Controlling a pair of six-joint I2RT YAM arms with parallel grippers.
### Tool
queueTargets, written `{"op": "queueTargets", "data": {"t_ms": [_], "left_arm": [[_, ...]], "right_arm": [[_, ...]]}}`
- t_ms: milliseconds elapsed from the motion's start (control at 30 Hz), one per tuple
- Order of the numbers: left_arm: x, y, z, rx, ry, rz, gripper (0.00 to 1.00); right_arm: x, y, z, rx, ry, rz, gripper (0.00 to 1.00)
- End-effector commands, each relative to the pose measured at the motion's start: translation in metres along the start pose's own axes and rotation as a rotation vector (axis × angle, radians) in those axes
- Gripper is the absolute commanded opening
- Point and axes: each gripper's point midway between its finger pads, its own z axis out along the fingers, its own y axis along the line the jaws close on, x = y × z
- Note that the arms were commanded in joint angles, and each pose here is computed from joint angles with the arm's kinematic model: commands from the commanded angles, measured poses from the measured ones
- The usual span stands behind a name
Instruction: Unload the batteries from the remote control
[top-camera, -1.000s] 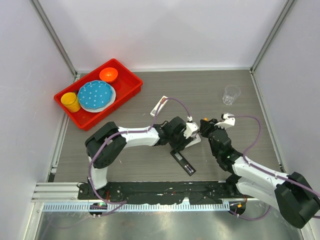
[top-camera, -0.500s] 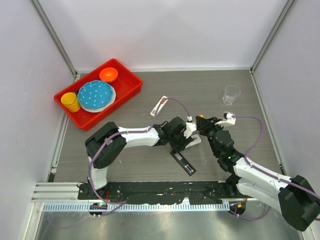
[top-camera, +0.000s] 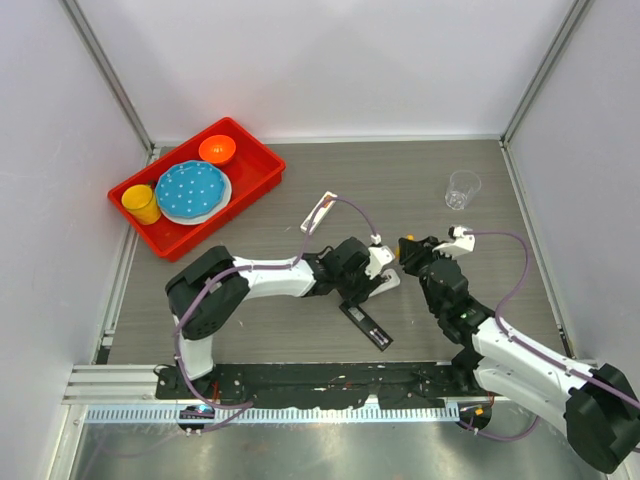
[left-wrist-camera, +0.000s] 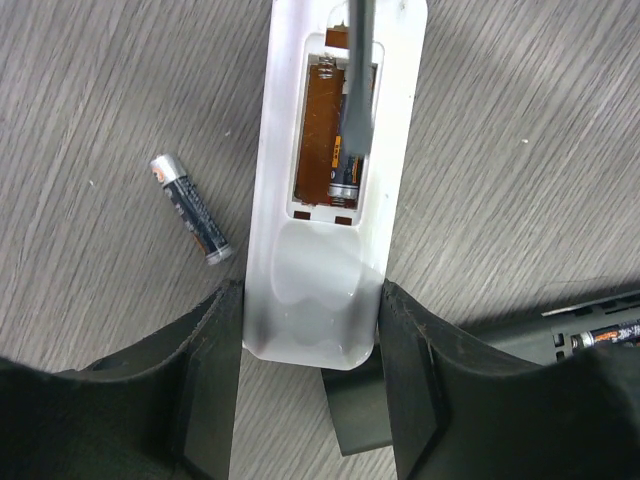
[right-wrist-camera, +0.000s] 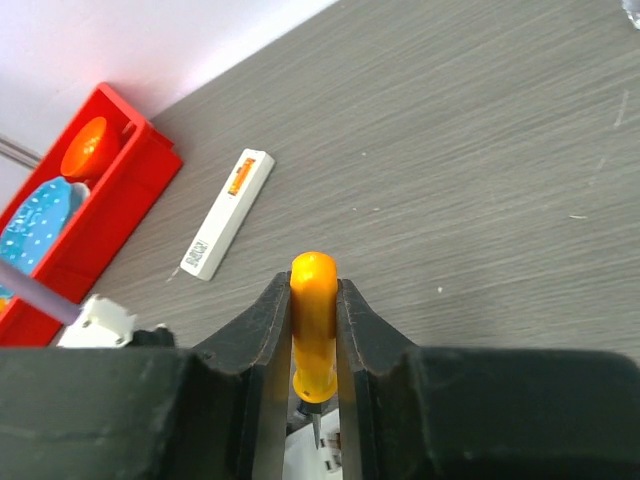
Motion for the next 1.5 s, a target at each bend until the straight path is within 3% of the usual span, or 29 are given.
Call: {"op": "queueTargets", "data": {"t_ms": [0,33,100,133,233,367,600,800,1100,1467], "left_arm": [[-0.013,0.001,-0.013,-0.024,-0.056,-0.016,0.07],[-0.013,0.001,-0.014,-0.026,-0.056,-0.016,0.09],[-0.013,0.004,-0.013,-0.035,-0.050,-0.016,0.24],[-0.012,0.005,-0.013,-0.042,-0.047,-0.013,0.38],[-0.013,0.008,-0.015,-0.058,-0.054,-0.015,0.60],[-0.013,0.023,-0.019,-0.134,-0.065,-0.022,0.70],[-0.015,0.048,-0.029,-0.256,-0.092,-0.052,0.68],[-0.014,0.061,-0.028,-0.299,-0.091,-0.095,0.59],[-0.019,0.058,-0.011,-0.266,-0.059,-0.103,0.25],[-0.020,0.039,-0.001,-0.158,-0.035,-0.117,0.23]], "right_arm": [[-0.017,-0.004,0.003,0.047,-0.025,0.000,0.01],[-0.019,-0.007,0.005,0.060,-0.028,0.008,0.01],[-0.015,-0.009,0.008,0.054,0.002,0.010,0.01],[-0.019,-0.014,0.011,0.069,0.004,0.018,0.01],[-0.018,-0.014,0.014,0.047,0.039,0.037,0.01],[-0.021,-0.018,0.018,0.034,0.063,0.049,0.01],[-0.014,-0.005,0.024,-0.019,0.128,0.004,0.01],[-0.004,0.002,0.029,-0.054,0.180,-0.019,0.01],[0.006,0.001,0.033,-0.043,0.216,-0.033,0.01],[0.010,0.006,0.033,-0.044,0.228,-0.054,0.01]]}}
